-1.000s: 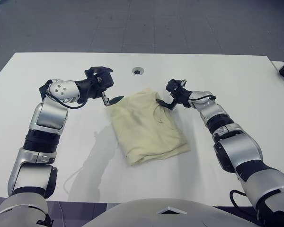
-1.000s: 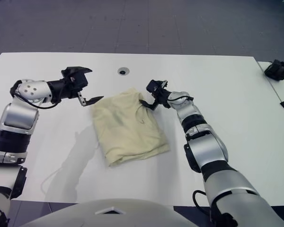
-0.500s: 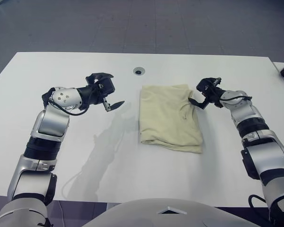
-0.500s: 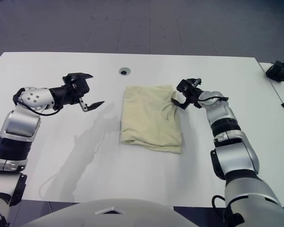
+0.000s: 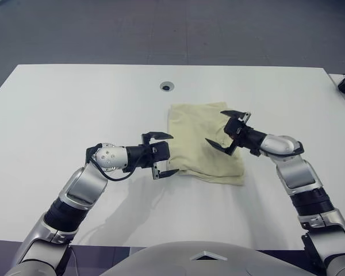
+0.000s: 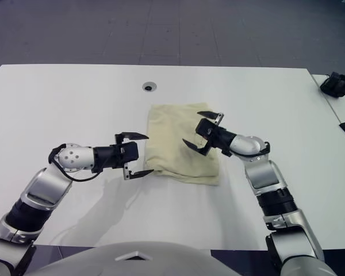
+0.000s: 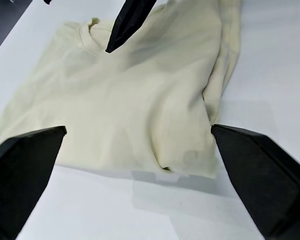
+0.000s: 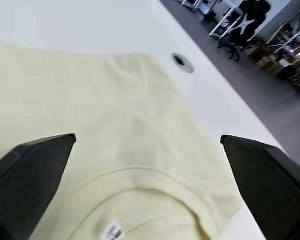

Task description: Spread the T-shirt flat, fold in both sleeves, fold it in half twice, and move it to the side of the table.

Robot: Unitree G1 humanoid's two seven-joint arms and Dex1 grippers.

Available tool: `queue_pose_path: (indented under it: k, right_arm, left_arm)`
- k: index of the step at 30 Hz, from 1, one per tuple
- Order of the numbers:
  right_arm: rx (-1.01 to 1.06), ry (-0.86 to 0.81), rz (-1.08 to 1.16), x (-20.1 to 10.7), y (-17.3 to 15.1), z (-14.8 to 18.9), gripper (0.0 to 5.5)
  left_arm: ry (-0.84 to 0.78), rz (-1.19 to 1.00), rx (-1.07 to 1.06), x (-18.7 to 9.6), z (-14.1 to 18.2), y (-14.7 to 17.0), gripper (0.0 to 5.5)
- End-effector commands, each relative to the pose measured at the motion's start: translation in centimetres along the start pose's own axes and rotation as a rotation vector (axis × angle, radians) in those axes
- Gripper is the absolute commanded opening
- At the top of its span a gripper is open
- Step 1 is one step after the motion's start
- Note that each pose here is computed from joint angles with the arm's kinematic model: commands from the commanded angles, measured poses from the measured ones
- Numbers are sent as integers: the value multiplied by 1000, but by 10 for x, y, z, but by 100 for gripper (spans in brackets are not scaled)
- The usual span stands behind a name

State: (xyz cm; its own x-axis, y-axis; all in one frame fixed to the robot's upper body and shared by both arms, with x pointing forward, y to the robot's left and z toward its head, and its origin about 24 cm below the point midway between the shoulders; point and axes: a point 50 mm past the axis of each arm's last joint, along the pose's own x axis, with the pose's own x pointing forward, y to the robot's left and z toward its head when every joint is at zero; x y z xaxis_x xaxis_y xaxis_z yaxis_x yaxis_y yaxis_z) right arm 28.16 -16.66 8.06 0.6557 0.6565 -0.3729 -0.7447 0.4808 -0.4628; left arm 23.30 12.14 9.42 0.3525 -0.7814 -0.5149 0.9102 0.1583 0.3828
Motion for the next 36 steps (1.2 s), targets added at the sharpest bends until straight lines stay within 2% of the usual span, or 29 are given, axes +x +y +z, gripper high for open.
queue_pose_path:
  k: [1, 6, 11, 16, 23, 28, 36]
  right_arm:
    - [-40, -40, 34, 15, 0, 14, 540]
    - [-53, -37, 52, 23, 1, 13, 540]
    - [-51, -18, 52, 22, 1, 8, 540]
    - [-55, -25, 30, 24, -6, 11, 540]
    - [-10, -49, -32, 40, -18, 19, 540]
    - [15, -36, 1, 46, -8, 13, 540]
    - [35, 4, 42, 52, 6, 1, 540]
  left_arm:
    - [45, -1, 26, 6, -5, -3, 539]
    - [-57, -5, -33, 4, 9, -2, 539]
    - [-195, 54, -130, -8, 28, 20, 539]
    - [-38, 96, -24, -1, 8, 29, 539]
    - [-32, 20, -32, 16, 5, 13, 539]
    - [55, 1, 14, 16, -9, 7, 539]
    - [45, -32, -12, 15, -11, -3, 539]
